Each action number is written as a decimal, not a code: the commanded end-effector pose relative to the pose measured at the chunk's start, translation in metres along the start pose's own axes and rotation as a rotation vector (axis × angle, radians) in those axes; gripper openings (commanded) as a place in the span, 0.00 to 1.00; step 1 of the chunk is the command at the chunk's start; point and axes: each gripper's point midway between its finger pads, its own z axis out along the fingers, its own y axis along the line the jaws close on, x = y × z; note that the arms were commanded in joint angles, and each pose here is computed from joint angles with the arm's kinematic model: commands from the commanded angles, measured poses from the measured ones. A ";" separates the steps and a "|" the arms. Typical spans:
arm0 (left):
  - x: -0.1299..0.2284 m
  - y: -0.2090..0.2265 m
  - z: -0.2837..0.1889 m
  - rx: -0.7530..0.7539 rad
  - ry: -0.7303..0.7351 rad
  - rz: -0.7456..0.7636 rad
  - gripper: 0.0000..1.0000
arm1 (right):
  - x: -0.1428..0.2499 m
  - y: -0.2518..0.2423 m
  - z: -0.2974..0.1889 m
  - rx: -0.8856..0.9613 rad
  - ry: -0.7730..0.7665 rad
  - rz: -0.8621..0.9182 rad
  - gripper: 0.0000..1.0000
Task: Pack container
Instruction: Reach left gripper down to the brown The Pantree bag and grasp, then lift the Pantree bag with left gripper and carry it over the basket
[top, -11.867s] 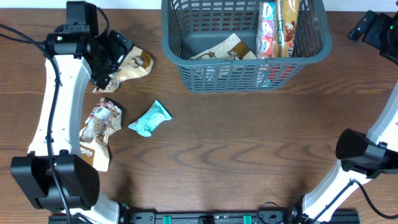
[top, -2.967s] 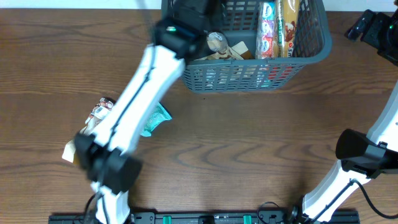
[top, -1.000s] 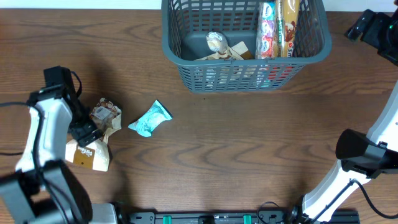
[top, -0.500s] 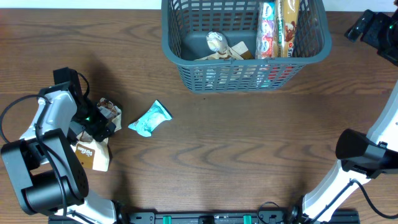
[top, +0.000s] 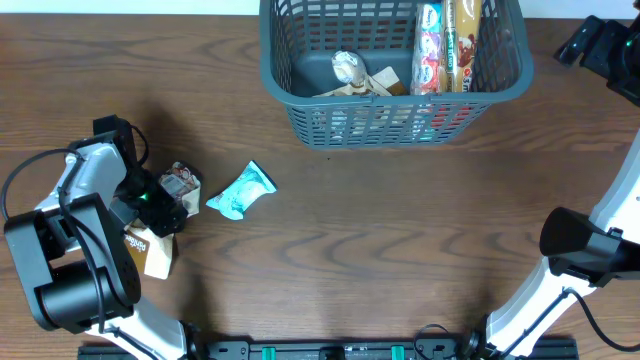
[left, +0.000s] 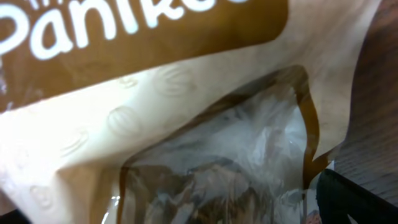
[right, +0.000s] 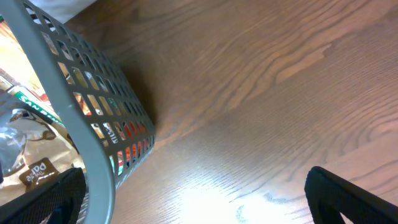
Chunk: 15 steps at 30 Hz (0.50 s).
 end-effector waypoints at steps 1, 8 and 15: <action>-0.008 0.005 0.016 -0.050 -0.044 0.028 0.99 | 0.001 -0.001 -0.001 -0.002 0.002 -0.002 0.99; -0.007 0.002 0.017 -0.041 -0.037 0.094 0.22 | 0.001 -0.001 -0.001 -0.001 0.002 -0.002 0.99; 0.008 -0.010 0.014 0.004 0.024 0.340 0.06 | 0.001 -0.001 -0.001 -0.002 0.002 -0.002 0.99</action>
